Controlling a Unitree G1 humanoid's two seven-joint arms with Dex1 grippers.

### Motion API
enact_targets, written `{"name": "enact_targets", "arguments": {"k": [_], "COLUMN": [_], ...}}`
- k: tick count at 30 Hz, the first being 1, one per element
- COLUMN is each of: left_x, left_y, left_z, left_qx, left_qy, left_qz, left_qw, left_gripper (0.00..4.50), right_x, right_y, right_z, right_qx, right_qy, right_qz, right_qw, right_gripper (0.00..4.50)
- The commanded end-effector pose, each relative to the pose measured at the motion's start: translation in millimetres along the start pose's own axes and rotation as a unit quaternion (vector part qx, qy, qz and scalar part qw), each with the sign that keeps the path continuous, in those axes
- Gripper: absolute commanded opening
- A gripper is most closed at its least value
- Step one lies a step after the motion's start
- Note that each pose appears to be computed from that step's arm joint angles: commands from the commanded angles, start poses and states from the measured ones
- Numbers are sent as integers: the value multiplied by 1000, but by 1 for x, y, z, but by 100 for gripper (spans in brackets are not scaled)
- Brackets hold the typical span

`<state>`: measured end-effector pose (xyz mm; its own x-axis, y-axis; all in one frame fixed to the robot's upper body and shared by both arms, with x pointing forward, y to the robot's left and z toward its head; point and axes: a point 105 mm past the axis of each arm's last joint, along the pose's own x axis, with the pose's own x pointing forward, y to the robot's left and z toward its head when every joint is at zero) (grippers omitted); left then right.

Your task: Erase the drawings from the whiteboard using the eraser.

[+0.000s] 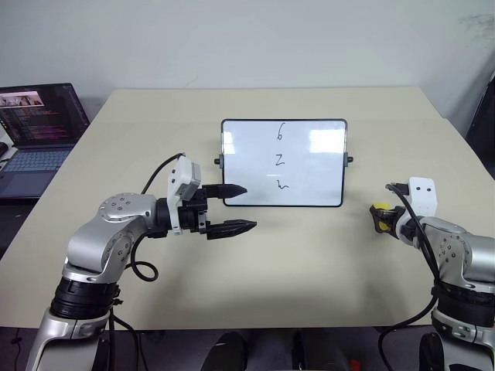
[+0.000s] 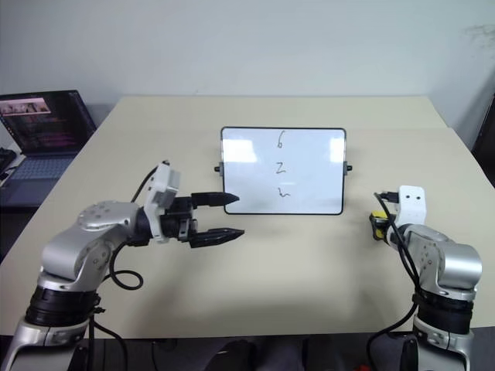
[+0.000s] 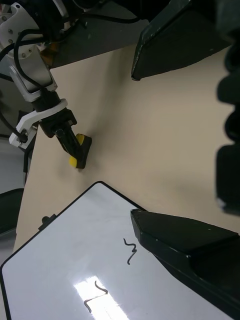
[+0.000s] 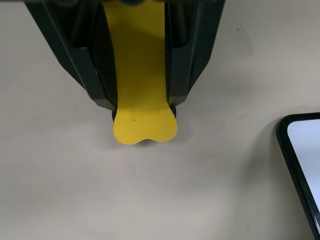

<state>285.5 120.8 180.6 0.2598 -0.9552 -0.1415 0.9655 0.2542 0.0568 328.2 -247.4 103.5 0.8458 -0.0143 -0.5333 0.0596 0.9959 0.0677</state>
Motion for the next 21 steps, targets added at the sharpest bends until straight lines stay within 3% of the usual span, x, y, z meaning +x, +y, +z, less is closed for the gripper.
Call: {"name": "enact_targets", "arguments": {"k": [1, 5, 9, 15, 21], "left_x": [-4, -4, -5, -12, -16], "left_y": [3, 4, 6, 21, 44], "left_z": [11, 11, 10, 7, 1], "left_qx": [26, 27, 27, 46, 79], "left_qy": [-4, -4, -4, 0, 5], "left_qz": [7, 9, 15, 60, 148], "left_qw": [1000, 1000, 1000, 997, 986], "left_gripper": [450, 450, 450, 450, 450], "right_x": [-5, -5, -7, -8, -1], "right_y": [-2, -1, 10, 47, 78], "right_z": [10, 19, 52, 106, 134], "right_qx": [-1, -15, -62, -145, -183], "right_qy": [-22, -35, -99, -202, -253], "right_qz": [-5, -10, -1, 41, 73], "right_qw": [1000, 999, 993, 968, 947], "right_gripper": [96, 96, 96, 96, 96]}}
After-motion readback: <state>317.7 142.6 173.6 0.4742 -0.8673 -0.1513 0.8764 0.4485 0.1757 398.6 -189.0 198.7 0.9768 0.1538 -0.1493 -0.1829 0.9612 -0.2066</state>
